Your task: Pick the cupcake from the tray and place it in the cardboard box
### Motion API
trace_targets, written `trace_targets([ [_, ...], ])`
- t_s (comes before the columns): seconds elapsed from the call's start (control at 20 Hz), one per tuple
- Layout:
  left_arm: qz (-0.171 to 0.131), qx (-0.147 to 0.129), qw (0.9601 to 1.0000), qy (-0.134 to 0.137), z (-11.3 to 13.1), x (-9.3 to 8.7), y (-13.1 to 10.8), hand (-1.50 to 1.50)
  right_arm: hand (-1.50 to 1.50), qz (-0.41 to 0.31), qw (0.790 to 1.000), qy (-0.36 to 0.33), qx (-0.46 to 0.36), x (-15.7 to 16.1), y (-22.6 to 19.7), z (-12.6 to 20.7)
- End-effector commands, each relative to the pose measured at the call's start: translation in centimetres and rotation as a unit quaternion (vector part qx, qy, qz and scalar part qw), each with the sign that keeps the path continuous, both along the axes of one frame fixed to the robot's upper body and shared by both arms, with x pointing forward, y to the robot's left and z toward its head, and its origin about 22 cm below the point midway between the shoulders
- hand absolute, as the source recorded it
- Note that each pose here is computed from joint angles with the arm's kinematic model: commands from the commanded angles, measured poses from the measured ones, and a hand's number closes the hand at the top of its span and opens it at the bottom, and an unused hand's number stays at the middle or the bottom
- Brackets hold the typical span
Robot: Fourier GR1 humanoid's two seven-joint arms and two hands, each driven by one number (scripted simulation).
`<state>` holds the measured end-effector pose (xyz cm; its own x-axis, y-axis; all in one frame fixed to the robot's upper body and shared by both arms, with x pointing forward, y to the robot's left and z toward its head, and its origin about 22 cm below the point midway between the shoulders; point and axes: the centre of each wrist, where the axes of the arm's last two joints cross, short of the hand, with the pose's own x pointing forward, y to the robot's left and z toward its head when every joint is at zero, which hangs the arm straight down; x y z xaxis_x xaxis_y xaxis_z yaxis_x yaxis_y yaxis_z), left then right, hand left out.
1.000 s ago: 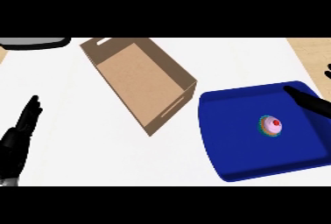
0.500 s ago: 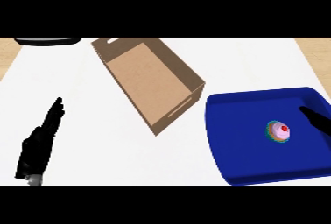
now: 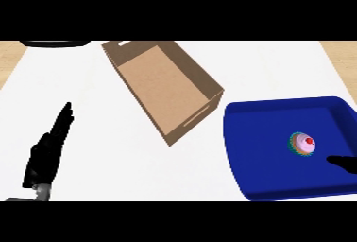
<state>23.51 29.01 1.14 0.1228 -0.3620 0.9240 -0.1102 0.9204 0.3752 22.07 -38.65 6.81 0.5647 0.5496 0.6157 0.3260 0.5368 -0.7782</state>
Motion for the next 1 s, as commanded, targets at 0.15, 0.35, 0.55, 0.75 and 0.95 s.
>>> trace_targets([
  [0.15,-0.006,0.000,1.0000,0.001,-0.7,0.1,0.6,0.00,-1.50,0.035,0.984,0.170,0.029,1.4,4.3,4.4],
  [0.35,-0.009,0.002,0.9999,0.006,-0.6,1.0,-0.7,0.00,-1.50,0.017,0.980,0.195,0.038,3.3,7.0,5.7],
  [0.55,-0.009,-0.004,0.9999,0.009,-1.2,1.1,-1.5,0.00,-1.50,-0.009,0.980,0.197,0.033,4.7,6.2,6.7],
  [0.75,-0.008,-0.001,0.9999,0.006,-0.8,-0.5,0.1,0.00,-1.50,-0.018,0.977,0.211,0.037,3.5,8.7,2.3],
  [0.95,-0.013,-0.006,0.9999,0.002,-0.3,0.7,0.3,0.00,-1.50,-0.024,0.970,0.241,0.038,4.1,7.6,1.6],
])
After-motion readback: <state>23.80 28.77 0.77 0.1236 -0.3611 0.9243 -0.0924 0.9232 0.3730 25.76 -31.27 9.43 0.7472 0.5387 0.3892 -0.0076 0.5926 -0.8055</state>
